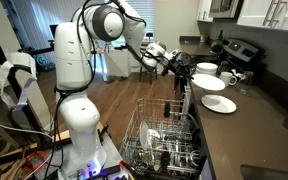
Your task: Pick up the plate and put it in the dishwasher
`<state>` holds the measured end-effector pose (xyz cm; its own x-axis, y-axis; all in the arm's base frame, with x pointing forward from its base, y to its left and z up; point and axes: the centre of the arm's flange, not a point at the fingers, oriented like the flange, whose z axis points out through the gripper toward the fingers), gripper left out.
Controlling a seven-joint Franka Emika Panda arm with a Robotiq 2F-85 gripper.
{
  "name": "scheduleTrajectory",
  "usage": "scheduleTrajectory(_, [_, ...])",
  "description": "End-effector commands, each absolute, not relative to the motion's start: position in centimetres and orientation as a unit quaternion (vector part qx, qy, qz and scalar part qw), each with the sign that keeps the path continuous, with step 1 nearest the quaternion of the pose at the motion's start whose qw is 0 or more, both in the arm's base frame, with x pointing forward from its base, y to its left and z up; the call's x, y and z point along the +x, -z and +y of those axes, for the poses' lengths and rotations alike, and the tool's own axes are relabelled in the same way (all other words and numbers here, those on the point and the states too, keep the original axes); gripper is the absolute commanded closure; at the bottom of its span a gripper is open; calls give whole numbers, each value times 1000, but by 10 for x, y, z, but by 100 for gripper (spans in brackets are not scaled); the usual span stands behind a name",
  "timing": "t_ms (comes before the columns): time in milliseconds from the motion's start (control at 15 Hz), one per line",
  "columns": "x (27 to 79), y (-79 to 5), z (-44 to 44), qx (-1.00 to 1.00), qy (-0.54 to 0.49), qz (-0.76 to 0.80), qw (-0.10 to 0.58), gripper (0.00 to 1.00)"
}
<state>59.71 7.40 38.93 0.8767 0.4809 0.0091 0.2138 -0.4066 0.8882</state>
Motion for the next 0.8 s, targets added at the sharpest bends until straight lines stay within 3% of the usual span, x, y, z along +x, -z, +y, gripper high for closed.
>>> scheduleTrajectory(0, [593, -392, 77, 827, -135, 212, 502, 95])
scheduleTrajectory(733, [559, -397, 82, 841, -86, 216, 489, 99])
